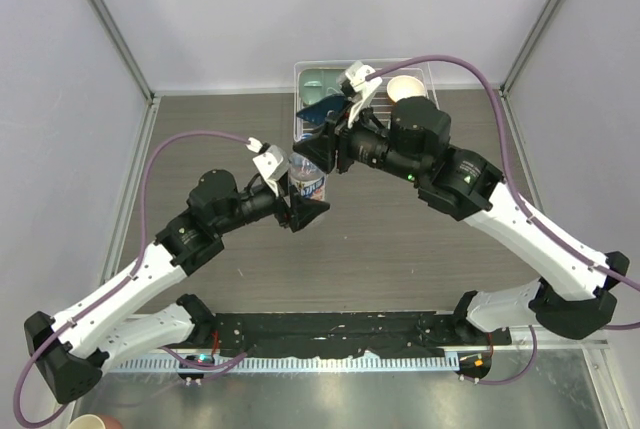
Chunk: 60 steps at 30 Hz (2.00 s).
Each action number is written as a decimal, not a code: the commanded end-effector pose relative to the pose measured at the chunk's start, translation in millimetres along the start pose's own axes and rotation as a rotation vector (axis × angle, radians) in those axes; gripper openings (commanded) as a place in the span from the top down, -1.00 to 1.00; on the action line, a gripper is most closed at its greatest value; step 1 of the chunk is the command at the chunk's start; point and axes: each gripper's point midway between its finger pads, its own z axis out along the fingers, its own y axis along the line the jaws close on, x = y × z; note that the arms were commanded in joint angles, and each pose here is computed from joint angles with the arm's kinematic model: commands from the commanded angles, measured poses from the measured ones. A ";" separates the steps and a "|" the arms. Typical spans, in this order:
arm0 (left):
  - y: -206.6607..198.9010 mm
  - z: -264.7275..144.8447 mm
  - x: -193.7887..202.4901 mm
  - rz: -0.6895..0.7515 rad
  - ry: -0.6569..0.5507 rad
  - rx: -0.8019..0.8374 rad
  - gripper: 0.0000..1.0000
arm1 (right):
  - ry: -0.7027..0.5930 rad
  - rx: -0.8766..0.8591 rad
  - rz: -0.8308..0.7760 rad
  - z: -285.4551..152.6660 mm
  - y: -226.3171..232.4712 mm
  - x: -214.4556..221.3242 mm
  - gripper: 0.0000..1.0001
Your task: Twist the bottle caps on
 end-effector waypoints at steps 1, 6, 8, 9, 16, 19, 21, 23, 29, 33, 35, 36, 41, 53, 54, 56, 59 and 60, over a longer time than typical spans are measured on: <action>10.3 -14.8 -107.8 0.154 -0.363 -0.123 1.00 | 0.164 0.312 -0.012 6.6 -40.4 59.2 0.98; 19.4 -13.8 -107.0 0.161 -0.359 -0.171 1.00 | 0.189 0.557 -0.086 16.4 -54.5 71.9 0.98; 22.2 -12.3 -103.8 0.158 -0.350 -0.180 1.00 | 0.155 0.611 -0.066 18.3 -52.4 64.9 0.81; 21.7 -11.7 -101.4 0.157 -0.343 -0.175 1.00 | 0.162 0.611 -0.065 21.5 -51.6 66.2 0.60; 19.5 -9.1 -85.7 0.135 -0.303 -0.153 1.00 | 0.017 0.561 -0.044 7.4 -38.6 3.3 -0.14; 21.6 -7.0 -79.3 0.132 -0.293 -0.156 1.00 | 0.015 0.528 -0.050 2.3 -36.9 -11.7 -0.30; 22.4 -7.0 -75.5 0.121 -0.288 -0.157 1.00 | 0.024 0.447 -0.058 -0.4 -27.5 -17.7 -0.41; 19.8 -6.6 -71.7 0.118 -0.280 -0.140 1.00 | 0.010 0.365 -0.062 -13.0 -19.2 -28.8 -0.45; -26.7 -7.5 -54.6 0.098 -0.212 0.125 1.00 | 0.087 -0.271 -0.092 -64.1 35.5 -21.7 -0.49; -67.4 -16.4 -37.3 0.097 -0.130 0.373 1.00 | 0.130 -0.454 -0.125 -91.4 55.0 -17.5 -0.50; -80.6 -21.7 -32.4 0.099 -0.103 0.459 1.00 | 0.127 -0.511 -0.140 -97.1 63.6 -19.9 -0.50; -81.5 -21.8 -31.2 0.098 -0.097 0.464 1.00 | 0.133 -0.521 -0.140 -98.8 65.3 -19.9 -0.49; -86.6 -25.1 -31.6 0.106 -0.097 0.495 1.00 | 0.097 -0.611 -0.156 -107.5 80.5 -29.7 -0.50; -113.0 -43.9 -28.3 0.096 -0.065 0.667 1.00 | -0.001 -0.741 -0.148 -102.1 96.8 -44.0 -0.29; -112.8 -44.2 -29.5 0.100 -0.070 0.666 1.00 | -0.004 -0.746 -0.148 -100.8 96.8 -43.1 -0.28; -113.0 -44.7 -29.5 0.097 -0.072 0.665 1.00 | -0.001 -0.746 -0.139 -97.8 95.8 -41.3 -0.28; -112.7 -44.1 -31.1 0.099 -0.080 0.659 1.00 | 0.010 -0.748 -0.132 -95.1 94.6 -37.1 -0.26; -112.0 -44.0 -32.3 0.100 -0.085 0.653 1.00 | 0.015 -0.749 -0.128 -95.2 94.8 -35.7 -0.24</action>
